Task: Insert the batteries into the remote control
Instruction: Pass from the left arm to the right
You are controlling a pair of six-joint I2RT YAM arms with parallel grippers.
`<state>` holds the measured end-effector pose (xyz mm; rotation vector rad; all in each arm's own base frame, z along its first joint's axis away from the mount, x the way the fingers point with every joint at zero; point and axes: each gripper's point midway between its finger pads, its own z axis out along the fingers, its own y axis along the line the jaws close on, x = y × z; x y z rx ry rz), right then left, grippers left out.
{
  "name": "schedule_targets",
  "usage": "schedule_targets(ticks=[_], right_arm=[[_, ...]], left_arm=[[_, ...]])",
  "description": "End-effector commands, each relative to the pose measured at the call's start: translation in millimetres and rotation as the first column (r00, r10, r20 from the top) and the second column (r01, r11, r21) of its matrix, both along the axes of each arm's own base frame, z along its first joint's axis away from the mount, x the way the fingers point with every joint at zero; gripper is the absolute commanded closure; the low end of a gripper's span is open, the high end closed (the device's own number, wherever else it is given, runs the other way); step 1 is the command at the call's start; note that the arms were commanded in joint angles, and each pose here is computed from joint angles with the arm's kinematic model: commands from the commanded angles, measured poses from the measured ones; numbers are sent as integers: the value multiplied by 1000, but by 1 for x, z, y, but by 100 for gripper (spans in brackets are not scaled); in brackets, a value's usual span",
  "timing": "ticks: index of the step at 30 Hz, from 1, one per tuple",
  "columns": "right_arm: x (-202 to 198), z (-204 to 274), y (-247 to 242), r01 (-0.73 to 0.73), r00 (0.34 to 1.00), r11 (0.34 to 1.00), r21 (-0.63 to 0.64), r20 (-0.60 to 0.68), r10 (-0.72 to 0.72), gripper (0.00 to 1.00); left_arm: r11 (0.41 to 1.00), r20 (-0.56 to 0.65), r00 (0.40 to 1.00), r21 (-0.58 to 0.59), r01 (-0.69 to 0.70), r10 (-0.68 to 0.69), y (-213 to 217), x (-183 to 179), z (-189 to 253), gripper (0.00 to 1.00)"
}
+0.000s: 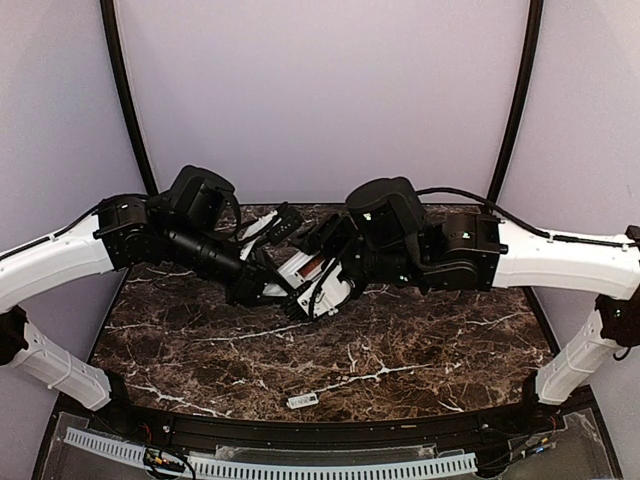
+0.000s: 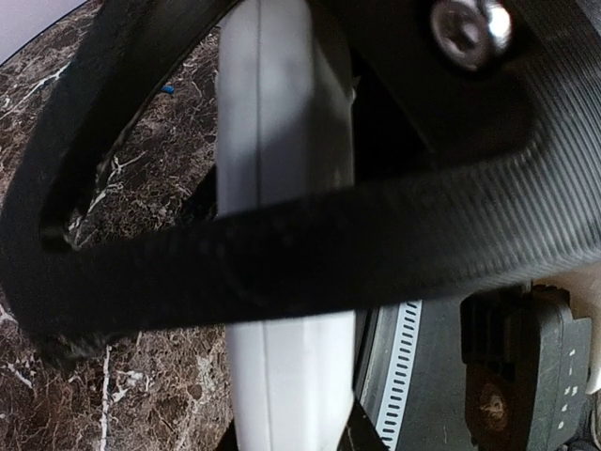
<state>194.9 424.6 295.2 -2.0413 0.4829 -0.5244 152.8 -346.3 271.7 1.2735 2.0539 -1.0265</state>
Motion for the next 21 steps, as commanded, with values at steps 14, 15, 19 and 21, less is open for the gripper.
schedule_targets(ticks=[14, 15, 19, 21], right_arm=[[1, 6, 10, 58, 998, 997, 44, 23, -59, 66], [1, 7, 10, 61, 998, 997, 47, 15, -62, 68], [-3, 7, 10, 67, 997, 995, 70, -41, -65, 74], [-5, 5, 8, 84, 993, 993, 82, -93, -76, 76]], left_arm=[[999, 25, 998, -1, -51, 51, 1, 11, 7, 100], [999, 24, 999, -3, -48, 48, 1, 10, 7, 100], [999, 27, 999, -12, -46, 46, 0, 9, 8, 100], [998, 32, 998, -11, -58, 59, 2, 11, 9, 76]])
